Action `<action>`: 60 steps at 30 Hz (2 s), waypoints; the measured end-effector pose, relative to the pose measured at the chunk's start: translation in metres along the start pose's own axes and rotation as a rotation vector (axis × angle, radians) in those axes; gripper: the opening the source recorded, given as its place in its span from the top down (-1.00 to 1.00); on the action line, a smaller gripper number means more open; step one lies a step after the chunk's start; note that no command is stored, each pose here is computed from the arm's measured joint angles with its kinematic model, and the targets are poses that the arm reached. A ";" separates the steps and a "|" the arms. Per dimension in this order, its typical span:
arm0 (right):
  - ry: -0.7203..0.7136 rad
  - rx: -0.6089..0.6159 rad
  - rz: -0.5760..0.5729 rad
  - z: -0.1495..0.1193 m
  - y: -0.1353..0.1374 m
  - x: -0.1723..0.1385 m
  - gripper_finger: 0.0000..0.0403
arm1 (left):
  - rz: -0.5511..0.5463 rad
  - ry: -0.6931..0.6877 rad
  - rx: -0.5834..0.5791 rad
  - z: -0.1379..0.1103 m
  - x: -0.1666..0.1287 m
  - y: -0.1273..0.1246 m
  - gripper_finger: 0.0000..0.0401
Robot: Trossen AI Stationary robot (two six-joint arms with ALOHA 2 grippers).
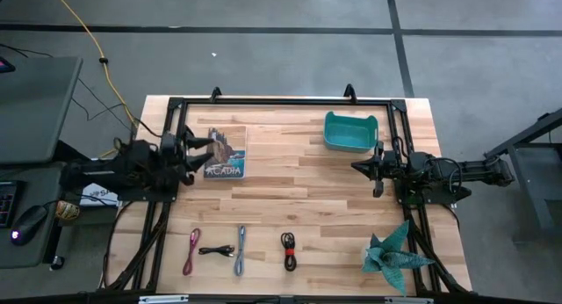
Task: Pick and place USB-C Cables
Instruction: Put the left black charger cable into the green bin
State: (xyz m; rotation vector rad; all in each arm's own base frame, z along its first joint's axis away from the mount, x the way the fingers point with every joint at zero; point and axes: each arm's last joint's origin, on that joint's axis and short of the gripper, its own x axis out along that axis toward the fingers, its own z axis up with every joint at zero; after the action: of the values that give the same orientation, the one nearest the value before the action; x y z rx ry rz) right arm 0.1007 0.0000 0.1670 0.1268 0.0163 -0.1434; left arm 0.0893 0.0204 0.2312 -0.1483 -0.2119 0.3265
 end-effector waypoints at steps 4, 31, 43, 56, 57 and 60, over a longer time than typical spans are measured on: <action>0.000 0.000 0.000 0.000 0.000 0.000 1.00 | 0.031 0.053 0.058 0.030 0.011 -0.006 -0.09; 0.000 0.000 0.000 0.000 0.000 0.000 1.00 | -0.045 0.235 0.177 0.079 0.046 -0.022 -0.09; 0.000 0.000 0.000 0.000 0.000 0.000 1.00 | -0.877 0.345 -0.048 0.079 0.035 -0.044 -0.09; 0.000 0.000 0.000 0.000 0.000 0.000 1.00 | -1.008 0.297 -0.038 0.085 0.031 -0.049 -0.09; 0.000 0.000 0.000 0.000 0.000 0.000 1.00 | -0.999 0.297 -0.039 0.085 0.031 -0.049 -0.09; 0.000 0.000 0.000 0.000 0.000 0.000 1.00 | -0.935 0.305 -0.066 0.084 0.032 -0.050 -0.09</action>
State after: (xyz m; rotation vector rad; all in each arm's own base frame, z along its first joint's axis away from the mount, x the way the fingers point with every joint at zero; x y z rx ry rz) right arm 0.1007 0.0000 0.1670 0.1268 0.0163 -0.1437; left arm 0.1149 -0.0070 0.3275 -0.1469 0.0256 -0.6321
